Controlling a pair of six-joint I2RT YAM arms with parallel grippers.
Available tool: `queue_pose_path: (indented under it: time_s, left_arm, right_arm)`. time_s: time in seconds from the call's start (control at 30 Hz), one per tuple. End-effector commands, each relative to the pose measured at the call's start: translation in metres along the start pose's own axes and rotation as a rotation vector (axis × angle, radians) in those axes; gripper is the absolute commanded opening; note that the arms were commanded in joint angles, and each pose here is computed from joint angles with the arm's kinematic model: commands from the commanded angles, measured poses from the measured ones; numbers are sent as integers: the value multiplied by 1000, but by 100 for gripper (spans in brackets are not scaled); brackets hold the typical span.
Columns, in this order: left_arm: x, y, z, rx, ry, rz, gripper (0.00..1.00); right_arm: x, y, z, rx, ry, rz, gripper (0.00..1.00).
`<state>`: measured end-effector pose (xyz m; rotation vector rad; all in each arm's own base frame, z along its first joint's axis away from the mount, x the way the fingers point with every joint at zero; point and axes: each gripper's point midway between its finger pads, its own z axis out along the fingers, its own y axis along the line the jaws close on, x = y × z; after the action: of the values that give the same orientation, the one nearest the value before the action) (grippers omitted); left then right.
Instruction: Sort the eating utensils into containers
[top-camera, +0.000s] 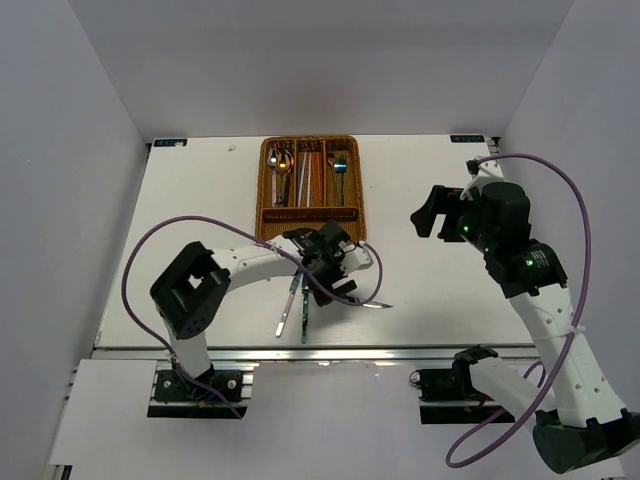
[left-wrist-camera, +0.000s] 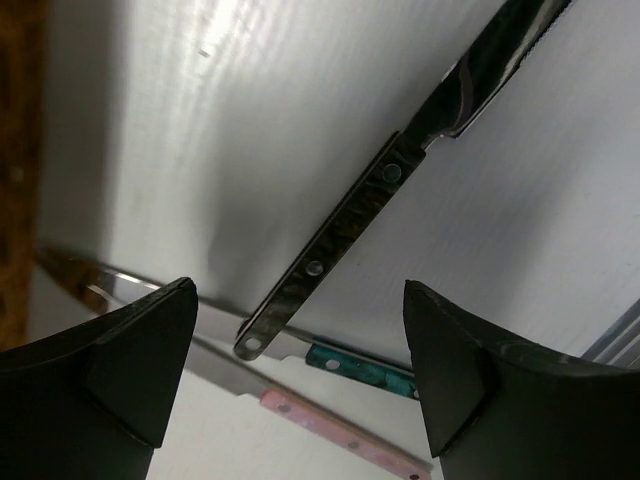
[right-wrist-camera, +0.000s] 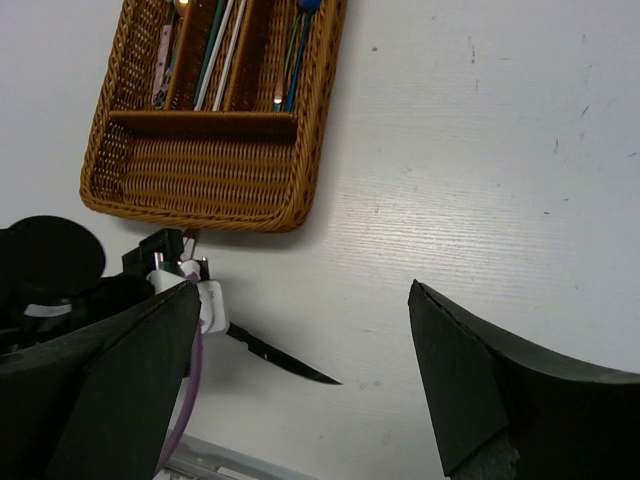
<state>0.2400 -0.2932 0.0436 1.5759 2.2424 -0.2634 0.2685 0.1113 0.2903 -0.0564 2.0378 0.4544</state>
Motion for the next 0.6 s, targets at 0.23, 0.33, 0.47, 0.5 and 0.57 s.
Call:
queue_pose_path:
  time_s: [0.23,0.33,0.47,0.5,0.57]
  left_arm:
    - [6,-7,21,49,1,23,84]
    - [11,-13,28,75,26,21,79]
    - [17,-20,35,107,58,24,71]
    - [18,-21,36,108,66,22,68]
    - [22,-21,37,99,88,16,62]
  right_arm:
    - [-5,14,-3,-82,-26,-35,89]
    - [-7,14,-6,-85,-38,-39,89]
    - [-10,14,-9,-84,-57,-42,89]
    - [-11,14,-10,-83,-63,-43,89]
    - [-13,14,-11,-80,-70,-45,89]
